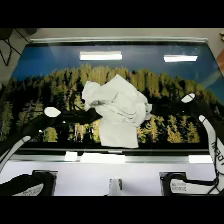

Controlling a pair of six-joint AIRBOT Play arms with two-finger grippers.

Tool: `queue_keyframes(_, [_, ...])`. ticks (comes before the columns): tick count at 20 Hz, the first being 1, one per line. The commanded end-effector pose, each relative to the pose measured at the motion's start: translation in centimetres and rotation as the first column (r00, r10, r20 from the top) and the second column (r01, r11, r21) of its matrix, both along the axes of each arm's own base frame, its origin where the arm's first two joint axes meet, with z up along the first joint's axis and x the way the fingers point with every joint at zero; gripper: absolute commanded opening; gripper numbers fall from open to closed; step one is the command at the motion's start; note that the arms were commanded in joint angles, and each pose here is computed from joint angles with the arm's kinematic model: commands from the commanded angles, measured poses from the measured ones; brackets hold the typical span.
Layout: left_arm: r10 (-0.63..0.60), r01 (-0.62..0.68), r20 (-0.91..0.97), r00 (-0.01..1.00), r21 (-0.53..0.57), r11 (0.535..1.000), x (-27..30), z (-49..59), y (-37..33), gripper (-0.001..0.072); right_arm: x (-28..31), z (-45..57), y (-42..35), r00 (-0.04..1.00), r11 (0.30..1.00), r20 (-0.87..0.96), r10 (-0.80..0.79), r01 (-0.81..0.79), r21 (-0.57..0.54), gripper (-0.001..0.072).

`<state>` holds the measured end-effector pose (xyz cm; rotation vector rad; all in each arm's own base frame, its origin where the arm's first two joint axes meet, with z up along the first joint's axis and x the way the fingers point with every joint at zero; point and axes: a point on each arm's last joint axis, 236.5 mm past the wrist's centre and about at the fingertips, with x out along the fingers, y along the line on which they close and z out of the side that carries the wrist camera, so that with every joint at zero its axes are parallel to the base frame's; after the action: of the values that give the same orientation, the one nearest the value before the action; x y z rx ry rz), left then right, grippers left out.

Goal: Fold the shirts.

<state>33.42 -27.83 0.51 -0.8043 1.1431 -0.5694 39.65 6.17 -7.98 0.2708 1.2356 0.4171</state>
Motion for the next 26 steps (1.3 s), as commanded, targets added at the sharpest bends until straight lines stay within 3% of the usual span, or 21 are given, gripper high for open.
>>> queue_keyframes(1, [0.038,-0.066,0.293,0.955,0.085,0.994,4.3,7.9,5.2,0.0030,2.0,7.4,-1.5,0.963,0.976,0.200,0.181,-0.151,-0.159,0.0037])
queue_keyframes(3, [0.144,-0.203,0.535,0.833,0.054,0.978,7.3,18.7,10.2,0.0030,4.4,17.6,-4.3,0.876,0.932,0.421,0.237,-0.083,-0.354,0.0038])
queue_keyframes(5, [0.282,-0.354,0.757,0.589,-0.072,0.933,7.0,32.7,15.8,0.0030,4.4,31.5,-6.4,0.691,0.875,0.669,0.275,0.109,-0.472,0.0038])
queue_keyframes(8, [0.386,-0.470,0.913,0.133,-0.284,0.836,-0.6,51.1,22.4,0.0030,-3.0,49.3,-7.8,0.356,0.811,0.890,0.285,0.405,-0.422,0.0038])
queue_keyframes(10, [0.383,-0.455,0.924,-0.010,-0.345,0.821,-5.9,57.0,23.1,0.0030,-9.1,54.6,-7.1,0.210,0.816,0.941,0.264,0.471,-0.334,0.0038])
queue_keyframes(12, [0.375,-0.414,0.927,-0.019,-0.349,0.841,-8.5,58.5,21.9,0.0031,-12.7,55.8,-6.5,0.178,0.817,0.946,0.272,0.477,-0.325,0.0038])
queue_keyframes(15, [0.302,-0.379,0.951,0.060,-0.258,0.889,-9.5,56.9,19.7,0.0031,-15.7,57.1,-6.1,0.129,0.815,0.951,0.280,0.493,-0.306,0.0039])
queue_keyframes(19, [0.290,-0.395,0.956,0.046,-0.249,0.884,-9.6,57.0,19.9,0.0030,-16.0,57.3,-6.9,0.135,0.783,0.943,0.305,0.528,-0.329,0.0038])
queue_keyframes(22, [0.296,-0.416,0.951,0.089,-0.235,0.879,-7.5,55.9,20.5,0.0029,-13.9,55.4,-7.5,0.213,0.772,0.927,0.309,0.514,-0.375,0.0039])
queue_keyframes(26, [0.267,-0.499,0.921,0.284,-0.096,0.861,0.2,49.8,22.4,0.0029,-7.7,49.4,-8.7,0.416,0.768,0.858,0.302,0.427,-0.477,0.0039])
